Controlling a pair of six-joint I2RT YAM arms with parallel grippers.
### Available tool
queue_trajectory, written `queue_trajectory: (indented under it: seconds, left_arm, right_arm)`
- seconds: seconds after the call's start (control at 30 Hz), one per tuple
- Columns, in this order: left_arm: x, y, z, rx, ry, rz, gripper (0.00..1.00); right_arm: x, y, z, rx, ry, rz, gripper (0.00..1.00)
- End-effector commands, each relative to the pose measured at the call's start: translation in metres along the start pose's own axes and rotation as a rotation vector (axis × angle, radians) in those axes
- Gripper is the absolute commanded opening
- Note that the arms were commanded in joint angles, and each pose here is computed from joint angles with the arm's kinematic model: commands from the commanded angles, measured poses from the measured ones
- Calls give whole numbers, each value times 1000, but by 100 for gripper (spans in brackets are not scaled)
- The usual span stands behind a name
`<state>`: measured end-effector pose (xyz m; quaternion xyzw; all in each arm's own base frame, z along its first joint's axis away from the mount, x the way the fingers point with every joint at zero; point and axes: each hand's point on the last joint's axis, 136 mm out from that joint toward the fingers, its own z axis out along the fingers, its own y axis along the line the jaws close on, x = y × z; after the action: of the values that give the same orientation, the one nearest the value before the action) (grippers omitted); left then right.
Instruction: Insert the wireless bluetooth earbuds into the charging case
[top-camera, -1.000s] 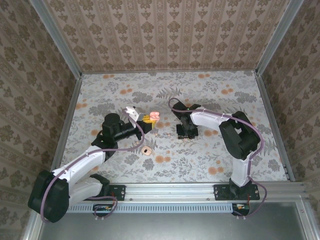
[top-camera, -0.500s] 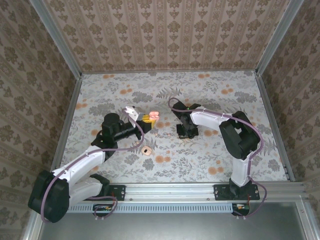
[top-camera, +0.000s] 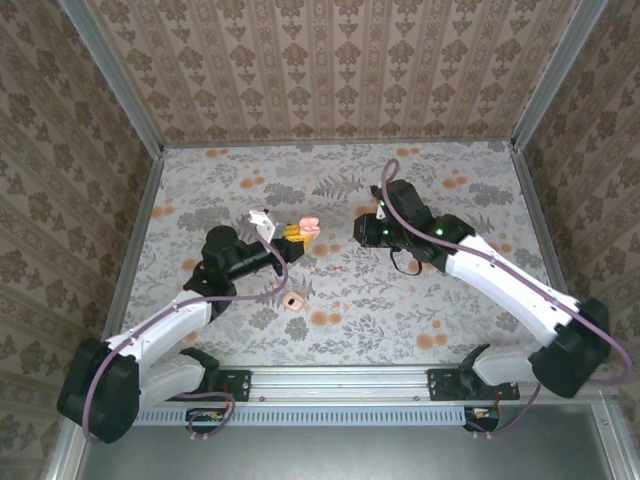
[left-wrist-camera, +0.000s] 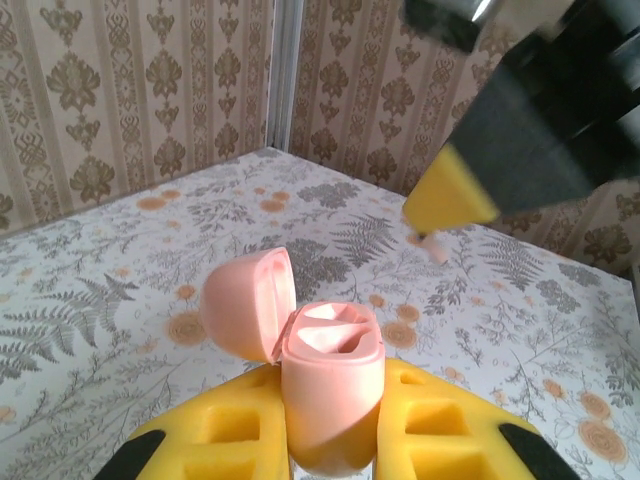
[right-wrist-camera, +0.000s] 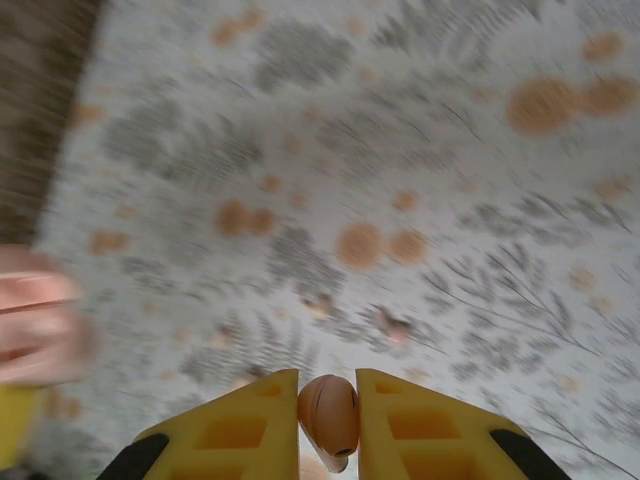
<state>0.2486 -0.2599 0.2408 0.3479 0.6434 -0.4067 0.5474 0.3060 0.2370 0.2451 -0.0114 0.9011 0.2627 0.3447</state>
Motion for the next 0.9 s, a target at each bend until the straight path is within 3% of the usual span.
queue_trajectory:
  seconds: [0.0,0.17,0.47,0.87]
  left_arm:
    - [-21,-10,3,37,-85,39,0]
    - [-33,-19,6,72,-130,57,0]
    - [-41,-29,6,96,-162,62,0]
    - [-51,-33,0,101,-193,65,0]
  right_arm:
    - [-27,39,-21,-152,-164,-1,18]
    - [-44,87,-44,-321,-250,-84,18]
    - [-42,119,-35,-427,-262,-121,18]
    - [-35,111,-26,-396,-263,-130,17]
